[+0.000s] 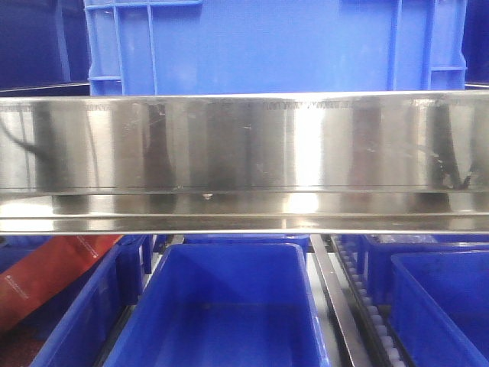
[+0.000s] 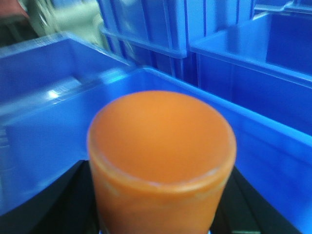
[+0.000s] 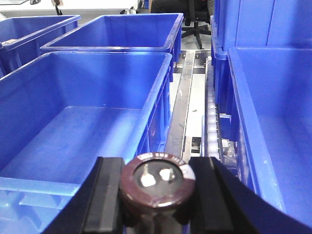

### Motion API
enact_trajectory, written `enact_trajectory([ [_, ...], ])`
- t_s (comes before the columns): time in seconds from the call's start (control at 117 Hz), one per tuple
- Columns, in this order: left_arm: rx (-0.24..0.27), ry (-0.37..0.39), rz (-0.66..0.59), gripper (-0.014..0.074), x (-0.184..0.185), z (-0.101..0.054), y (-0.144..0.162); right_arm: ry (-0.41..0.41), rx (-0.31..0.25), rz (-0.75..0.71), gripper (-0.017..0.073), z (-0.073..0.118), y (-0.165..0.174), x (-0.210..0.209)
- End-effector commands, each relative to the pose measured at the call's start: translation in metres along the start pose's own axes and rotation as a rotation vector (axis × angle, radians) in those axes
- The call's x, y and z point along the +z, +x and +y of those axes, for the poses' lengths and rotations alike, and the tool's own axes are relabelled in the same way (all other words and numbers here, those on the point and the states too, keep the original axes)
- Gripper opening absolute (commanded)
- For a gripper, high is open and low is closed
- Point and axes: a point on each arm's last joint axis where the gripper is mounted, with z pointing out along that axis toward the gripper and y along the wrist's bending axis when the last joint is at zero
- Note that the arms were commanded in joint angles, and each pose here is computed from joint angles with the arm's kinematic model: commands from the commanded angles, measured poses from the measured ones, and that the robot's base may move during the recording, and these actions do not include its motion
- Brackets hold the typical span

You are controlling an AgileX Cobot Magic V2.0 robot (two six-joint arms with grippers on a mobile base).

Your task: Place cylindrical capacitor in blue bin on shelf

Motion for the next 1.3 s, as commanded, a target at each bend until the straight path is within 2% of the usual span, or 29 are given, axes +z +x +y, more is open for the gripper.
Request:
enact_trajectory([
  [0.0,-0.025,0.032,0.031,-0.0111,0.026,-0.003,0.006,-0.001,-0.009,-0.045,-0.0102,0.001,-0.005,-0.004],
  [0.162,-0.045,0.049,0.122,-0.0109,0.062,-0.002,0.028,-0.008,-0.001,-0.046,-0.0102,0.001,-0.005,-0.004],
  [0.273,-0.050,0.058,0.162,-0.0020,0.068,-0.003,0.035,-0.010,0.001,-0.046,-0.0102,0.002,-0.005,-0.004],
  [0.341,-0.052,0.062,0.174,0.0106,0.069,-0.003,0.037,-0.011,0.002,-0.046,-0.0102,0.002,-0.005,-0.004],
  [0.401,-0.052,0.062,0.176,0.0266,0.069,-0.003,0.037,-0.011,0.002,-0.046,-0.0102,0.002,-0.005,-0.004],
  [0.41,-0.052,0.062,0.176,0.0266,0.069,-0.003,0.037,-0.011,0.002,-0.046,-0.0102,0.002,-0.005,-0.004],
  [0.495,-0.054,0.064,0.175,0.0463,0.069,-0.004,0.037,-0.011,0.002,-0.046,-0.0102,0.002,-0.005,-0.004],
  [0.572,-0.054,0.064,0.173,0.0587,0.069,-0.004,0.036,-0.011,0.002,-0.046,-0.0102,0.002,-0.005,-0.004],
  [0.615,-0.053,0.063,0.165,0.0619,0.065,-0.004,0.034,-0.011,0.002,-0.046,-0.0102,0.002,-0.005,-0.004],
  [0.717,-0.050,0.062,0.137,0.0603,0.053,-0.004,0.025,-0.011,0.002,-0.046,-0.0102,0.002,-0.005,-0.004],
  [0.837,-0.037,0.057,0.096,0.0577,0.019,-0.004,0.008,-0.011,0.002,-0.041,-0.0102,0.002,-0.005,-0.004],
  [0.896,-0.008,0.040,0.088,0.0529,-0.004,-0.004,0.000,-0.011,0.002,-0.039,-0.0102,0.002,-0.005,-0.004],
  [0.999,0.051,-0.005,0.075,0.0348,-0.047,-0.003,-0.011,-0.012,0.002,-0.032,-0.0102,0.002,-0.004,-0.004],
  [1.118,0.085,-0.038,0.041,0.0066,-0.094,-0.004,-0.021,-0.012,0.002,-0.029,-0.0102,0.002,-0.004,-0.004],
  [1.187,0.094,-0.051,0.010,-0.0063,-0.119,-0.005,-0.021,-0.012,0.000,-0.032,-0.0102,0.002,-0.004,-0.004],
  [1.221,0.098,-0.056,0.004,-0.0115,-0.127,-0.006,-0.019,-0.012,-0.003,-0.036,-0.0102,0.002,-0.005,-0.004],
  [1.289,0.096,-0.064,-0.008,-0.0111,-0.145,-0.007,-0.013,-0.012,-0.022,-0.048,-0.0102,0.002,-0.007,-0.006],
])
